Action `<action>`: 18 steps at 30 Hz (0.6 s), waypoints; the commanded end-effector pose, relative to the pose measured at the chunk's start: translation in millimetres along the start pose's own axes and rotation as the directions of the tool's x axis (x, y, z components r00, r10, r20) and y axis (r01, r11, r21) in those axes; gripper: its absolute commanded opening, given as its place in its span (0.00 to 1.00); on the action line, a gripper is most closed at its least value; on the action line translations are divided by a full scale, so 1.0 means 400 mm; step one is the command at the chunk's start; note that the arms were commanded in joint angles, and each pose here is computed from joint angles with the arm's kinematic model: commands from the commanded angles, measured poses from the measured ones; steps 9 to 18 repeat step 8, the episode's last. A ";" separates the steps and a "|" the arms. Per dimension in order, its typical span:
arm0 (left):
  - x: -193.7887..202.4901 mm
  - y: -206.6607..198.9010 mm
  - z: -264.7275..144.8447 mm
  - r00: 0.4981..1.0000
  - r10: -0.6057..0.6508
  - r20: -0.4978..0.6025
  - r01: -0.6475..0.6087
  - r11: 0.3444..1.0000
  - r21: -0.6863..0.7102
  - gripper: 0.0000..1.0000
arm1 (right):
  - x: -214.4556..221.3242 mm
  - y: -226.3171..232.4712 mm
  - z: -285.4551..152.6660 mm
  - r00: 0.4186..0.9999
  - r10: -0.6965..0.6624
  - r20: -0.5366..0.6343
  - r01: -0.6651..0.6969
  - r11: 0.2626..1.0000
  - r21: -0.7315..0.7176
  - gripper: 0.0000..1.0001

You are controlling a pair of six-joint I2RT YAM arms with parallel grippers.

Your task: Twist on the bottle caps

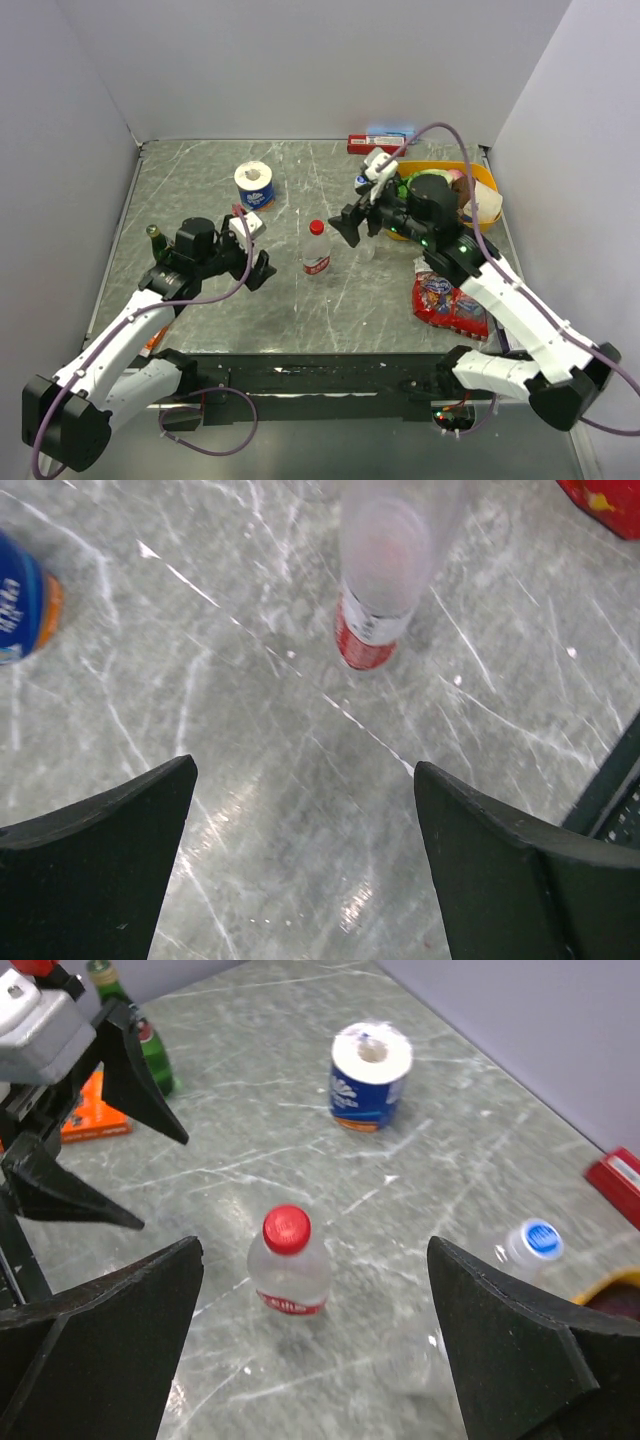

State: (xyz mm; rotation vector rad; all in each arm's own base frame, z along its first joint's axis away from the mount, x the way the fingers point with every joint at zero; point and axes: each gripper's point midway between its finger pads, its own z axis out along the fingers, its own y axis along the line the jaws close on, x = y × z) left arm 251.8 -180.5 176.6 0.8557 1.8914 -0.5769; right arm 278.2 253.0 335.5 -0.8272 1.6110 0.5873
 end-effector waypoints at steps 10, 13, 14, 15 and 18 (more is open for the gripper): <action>-0.074 0.045 -0.003 0.992 -0.028 0.120 0.037 0.997 -0.069 0.96 | -0.009 -0.054 -0.123 0.998 -0.012 -0.064 0.025 0.979 0.205 0.99; -0.074 0.045 -0.003 0.992 -0.028 0.120 0.037 0.997 -0.069 0.96 | -0.009 -0.054 -0.123 0.998 -0.012 -0.064 0.025 0.979 0.205 0.99; -0.074 0.045 -0.003 0.992 -0.028 0.120 0.037 0.997 -0.069 0.96 | -0.009 -0.054 -0.123 0.998 -0.012 -0.064 0.025 0.979 0.205 0.99; -0.074 0.045 -0.003 0.992 -0.028 0.120 0.037 0.997 -0.069 0.96 | -0.009 -0.054 -0.123 0.998 -0.012 -0.064 0.025 0.979 0.205 0.99; -0.074 0.045 -0.003 0.992 -0.028 0.120 0.037 0.997 -0.069 0.96 | -0.009 -0.054 -0.123 0.998 -0.012 -0.064 0.025 0.979 0.205 0.99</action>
